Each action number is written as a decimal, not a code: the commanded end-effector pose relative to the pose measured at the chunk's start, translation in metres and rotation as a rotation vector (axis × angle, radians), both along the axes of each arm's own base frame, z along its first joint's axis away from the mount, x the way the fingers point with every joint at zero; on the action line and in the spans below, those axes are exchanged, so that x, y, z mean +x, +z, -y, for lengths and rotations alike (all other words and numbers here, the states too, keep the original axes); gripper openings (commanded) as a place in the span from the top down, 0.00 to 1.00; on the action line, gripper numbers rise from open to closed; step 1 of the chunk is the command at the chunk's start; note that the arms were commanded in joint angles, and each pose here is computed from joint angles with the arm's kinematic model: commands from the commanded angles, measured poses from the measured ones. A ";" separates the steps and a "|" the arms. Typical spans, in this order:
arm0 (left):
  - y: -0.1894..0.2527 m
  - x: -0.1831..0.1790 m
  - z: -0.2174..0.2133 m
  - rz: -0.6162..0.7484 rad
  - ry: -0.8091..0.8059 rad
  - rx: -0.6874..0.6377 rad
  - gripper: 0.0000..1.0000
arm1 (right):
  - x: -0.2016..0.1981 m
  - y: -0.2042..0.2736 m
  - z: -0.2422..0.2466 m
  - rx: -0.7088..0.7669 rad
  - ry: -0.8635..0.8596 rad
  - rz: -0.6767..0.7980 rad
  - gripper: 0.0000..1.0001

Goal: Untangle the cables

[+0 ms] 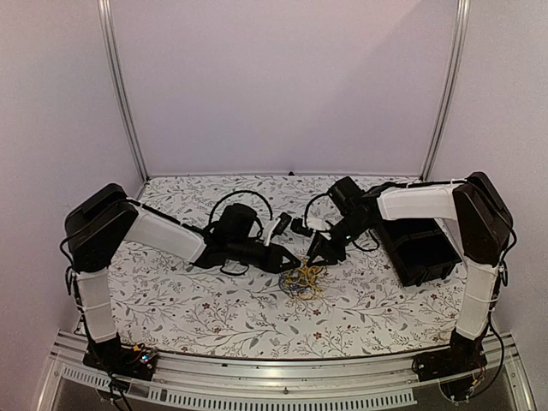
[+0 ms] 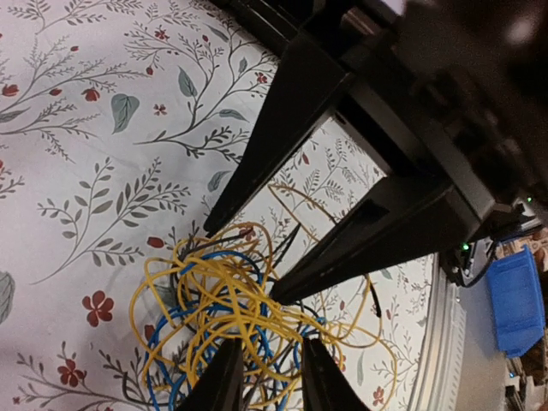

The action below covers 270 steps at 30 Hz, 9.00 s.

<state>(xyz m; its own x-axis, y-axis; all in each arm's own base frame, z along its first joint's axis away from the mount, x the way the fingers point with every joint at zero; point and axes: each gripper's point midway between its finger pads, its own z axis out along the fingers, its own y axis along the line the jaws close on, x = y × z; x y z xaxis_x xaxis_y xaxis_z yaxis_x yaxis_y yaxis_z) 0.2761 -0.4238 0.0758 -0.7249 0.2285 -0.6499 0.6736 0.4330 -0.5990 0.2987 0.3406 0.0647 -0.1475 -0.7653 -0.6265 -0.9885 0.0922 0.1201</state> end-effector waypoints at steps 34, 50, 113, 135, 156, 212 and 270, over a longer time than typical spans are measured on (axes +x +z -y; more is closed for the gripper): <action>0.419 -0.008 -0.090 0.802 0.272 -0.349 1.00 | 0.011 -0.066 -0.031 0.148 -0.353 -0.405 0.84; 0.637 -0.058 -0.155 1.258 0.446 -0.521 1.00 | 0.016 -0.124 -0.009 0.009 -0.456 -0.456 0.98; 0.351 0.030 -0.057 0.806 0.352 -0.257 0.83 | 0.100 0.268 0.000 0.530 -0.315 0.036 1.00; 0.281 0.047 -0.066 0.708 0.408 -0.130 0.32 | 0.204 0.285 0.230 0.438 -0.746 0.373 1.00; 0.258 0.050 -0.062 0.665 0.405 -0.109 0.32 | 0.236 0.132 0.310 0.244 -0.932 0.181 1.00; -0.018 0.086 -0.048 -0.042 0.345 0.140 0.50 | 0.088 0.096 0.046 0.112 -0.352 -0.019 0.54; 0.493 -0.004 -0.135 0.797 0.545 -0.467 1.00 | 0.046 -0.080 -0.079 0.111 -0.310 -0.266 0.89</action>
